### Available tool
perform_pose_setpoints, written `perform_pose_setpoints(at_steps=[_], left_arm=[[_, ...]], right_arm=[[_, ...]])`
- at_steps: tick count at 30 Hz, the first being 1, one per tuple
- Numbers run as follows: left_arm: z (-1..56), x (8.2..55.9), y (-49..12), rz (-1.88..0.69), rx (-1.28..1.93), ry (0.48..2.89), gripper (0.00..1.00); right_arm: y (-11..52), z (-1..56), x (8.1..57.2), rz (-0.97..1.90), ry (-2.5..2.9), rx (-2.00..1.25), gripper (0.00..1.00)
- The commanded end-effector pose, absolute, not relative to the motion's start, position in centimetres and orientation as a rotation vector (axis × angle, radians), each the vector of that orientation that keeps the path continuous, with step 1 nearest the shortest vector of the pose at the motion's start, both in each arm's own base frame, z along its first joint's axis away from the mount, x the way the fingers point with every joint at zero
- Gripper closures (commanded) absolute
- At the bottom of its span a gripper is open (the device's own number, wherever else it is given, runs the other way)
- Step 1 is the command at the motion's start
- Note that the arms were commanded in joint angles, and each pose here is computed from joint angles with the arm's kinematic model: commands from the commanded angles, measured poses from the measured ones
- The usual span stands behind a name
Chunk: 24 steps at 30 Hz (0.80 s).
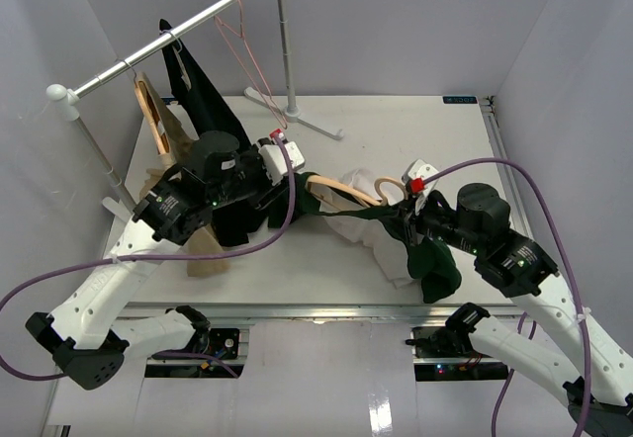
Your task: Place the t-shirt on the hanger
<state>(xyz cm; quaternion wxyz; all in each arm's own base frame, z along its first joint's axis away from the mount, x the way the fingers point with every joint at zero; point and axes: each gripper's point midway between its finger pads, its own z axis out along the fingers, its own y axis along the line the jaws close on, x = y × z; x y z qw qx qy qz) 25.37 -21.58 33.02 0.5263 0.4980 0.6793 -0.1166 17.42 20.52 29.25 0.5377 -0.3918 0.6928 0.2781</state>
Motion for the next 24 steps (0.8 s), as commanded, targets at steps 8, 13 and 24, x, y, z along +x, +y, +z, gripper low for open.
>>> perform_pose_setpoints(at_steps=[8, 13, 24], left_arm=[[38.5, 21.9, -26.0, -0.643, 1.212, 1.449, 0.06], [37.9, 20.7, -27.1, -0.744, 1.362, 1.444, 0.26], [38.7, 20.3, -26.5, -0.766, 1.437, 1.380, 0.27]], right_arm=[[19.3, 33.5, 15.9, 0.671, 1.540, -0.902, 0.92], [18.5, 33.5, 15.5, 0.655, 1.547, -0.894, 0.92], [17.5, 33.6, 14.4, 0.649, 1.533, -0.881, 0.92]])
